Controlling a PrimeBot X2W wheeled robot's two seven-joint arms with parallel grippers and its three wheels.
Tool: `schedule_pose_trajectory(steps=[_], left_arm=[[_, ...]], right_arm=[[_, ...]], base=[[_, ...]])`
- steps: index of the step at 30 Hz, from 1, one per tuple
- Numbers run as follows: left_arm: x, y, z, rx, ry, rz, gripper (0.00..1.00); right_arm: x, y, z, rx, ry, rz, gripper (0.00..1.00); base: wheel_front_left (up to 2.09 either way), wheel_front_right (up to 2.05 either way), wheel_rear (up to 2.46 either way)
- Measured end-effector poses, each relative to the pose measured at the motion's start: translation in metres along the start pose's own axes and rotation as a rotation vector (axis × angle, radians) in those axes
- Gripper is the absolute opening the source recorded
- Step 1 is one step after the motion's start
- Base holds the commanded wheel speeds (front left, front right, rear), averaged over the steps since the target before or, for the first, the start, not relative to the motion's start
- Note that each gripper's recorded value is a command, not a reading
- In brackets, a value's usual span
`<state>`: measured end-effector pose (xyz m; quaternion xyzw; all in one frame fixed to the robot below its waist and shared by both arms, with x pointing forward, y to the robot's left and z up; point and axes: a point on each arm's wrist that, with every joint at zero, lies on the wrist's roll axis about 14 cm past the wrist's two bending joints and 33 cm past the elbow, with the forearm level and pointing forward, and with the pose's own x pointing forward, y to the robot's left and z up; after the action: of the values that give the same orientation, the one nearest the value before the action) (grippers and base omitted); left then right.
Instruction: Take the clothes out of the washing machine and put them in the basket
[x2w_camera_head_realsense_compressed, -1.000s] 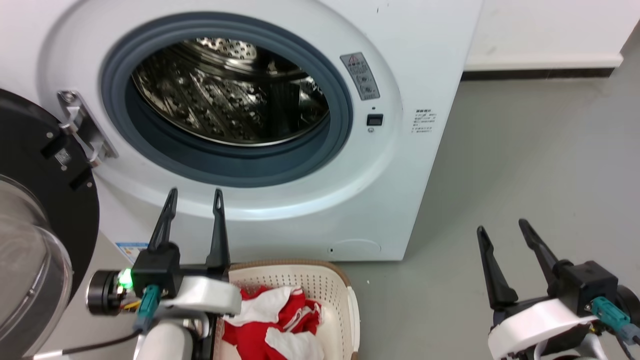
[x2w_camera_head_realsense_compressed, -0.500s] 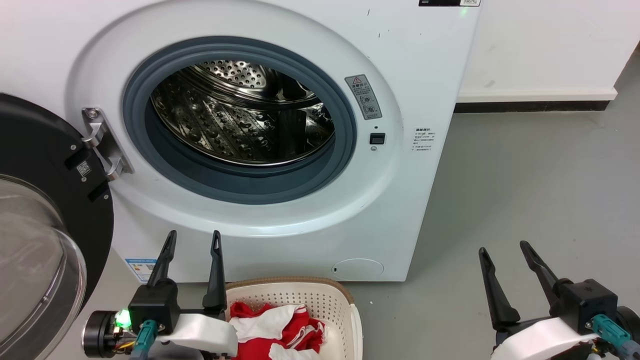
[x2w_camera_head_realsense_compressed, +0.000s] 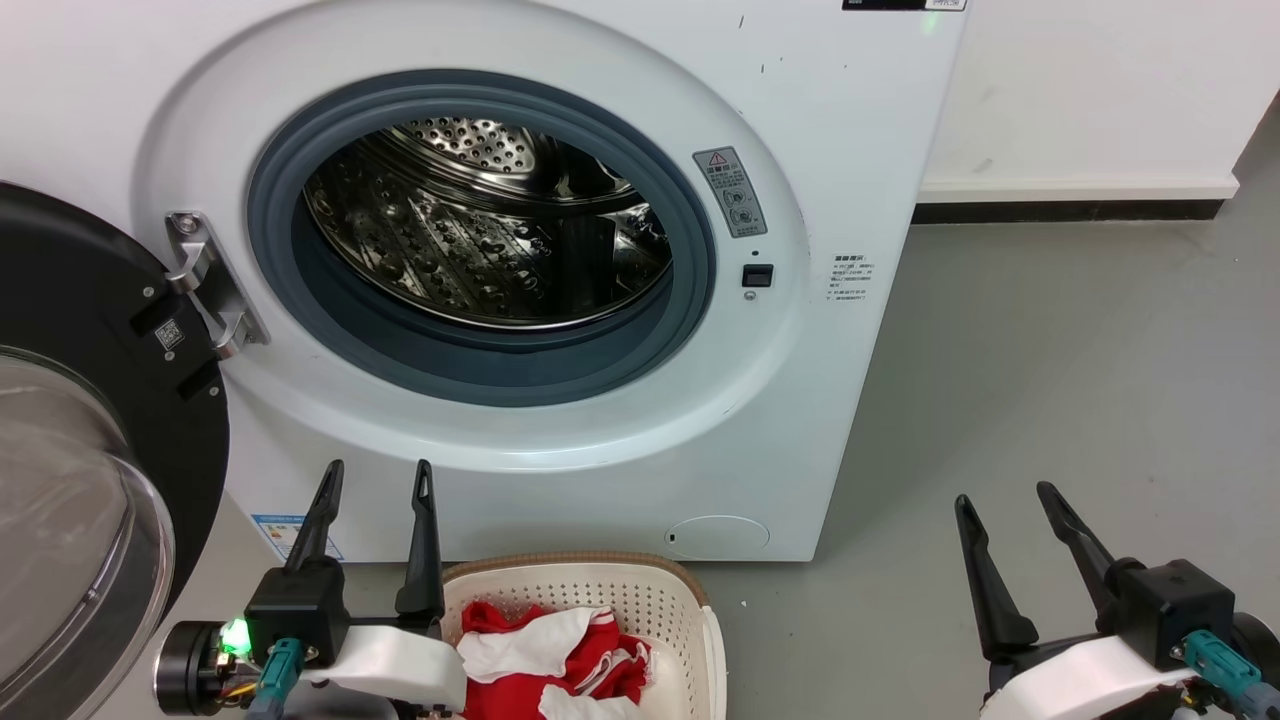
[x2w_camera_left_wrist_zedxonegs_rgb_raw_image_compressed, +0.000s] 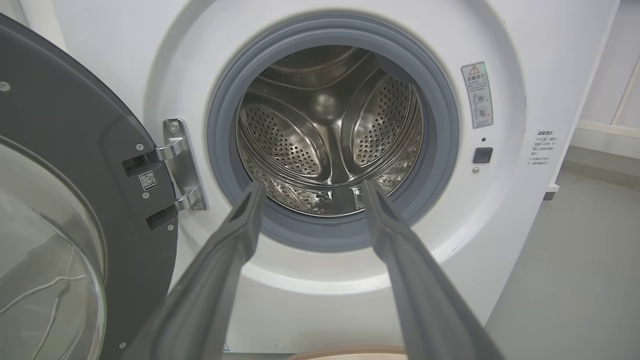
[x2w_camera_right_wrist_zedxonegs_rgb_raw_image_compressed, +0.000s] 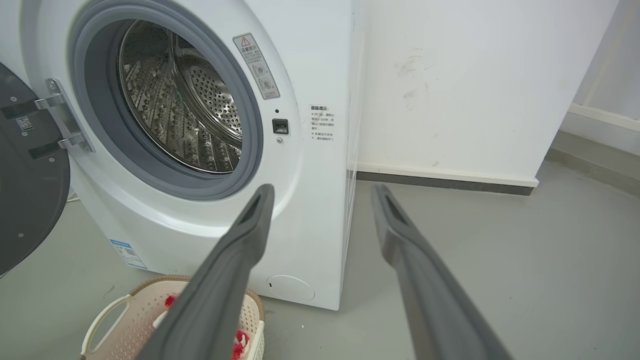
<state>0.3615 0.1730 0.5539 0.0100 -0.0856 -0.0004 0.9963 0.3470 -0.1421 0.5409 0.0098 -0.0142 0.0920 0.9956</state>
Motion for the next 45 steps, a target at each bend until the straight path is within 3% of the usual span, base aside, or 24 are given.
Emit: schedule_pose_trajectory(steps=[10, 11, 14, 45], left_arm=[[0.0, 0.002, 0.003, -0.002, -0.009, 0.005, 1.0], [0.0, 0.002, 0.002, -0.002, -0.008, 0.005, 0.0], [-0.005, 0.001, -0.009, -0.011, 0.028, 0.007, 0.0], [-0.001, 0.012, -0.044, -0.59, 0.187, 0.076, 0.0]], right_arm=[[0.0, 0.0, 0.0, 0.008, -0.006, -0.001, 1.0], [0.0, 0.0, -0.001, 0.009, -0.001, 0.0, 0.0], [-0.003, 0.0, -0.012, 0.021, 0.031, 0.0, 0.0], [0.008, -0.016, -0.023, 0.596, 0.016, -0.04, 0.0]], base=[[0.0, 0.0, 0.0], [0.0, 0.0, 0.0], [0.0, 0.0, 0.0], [0.0, 0.0, 0.0]])
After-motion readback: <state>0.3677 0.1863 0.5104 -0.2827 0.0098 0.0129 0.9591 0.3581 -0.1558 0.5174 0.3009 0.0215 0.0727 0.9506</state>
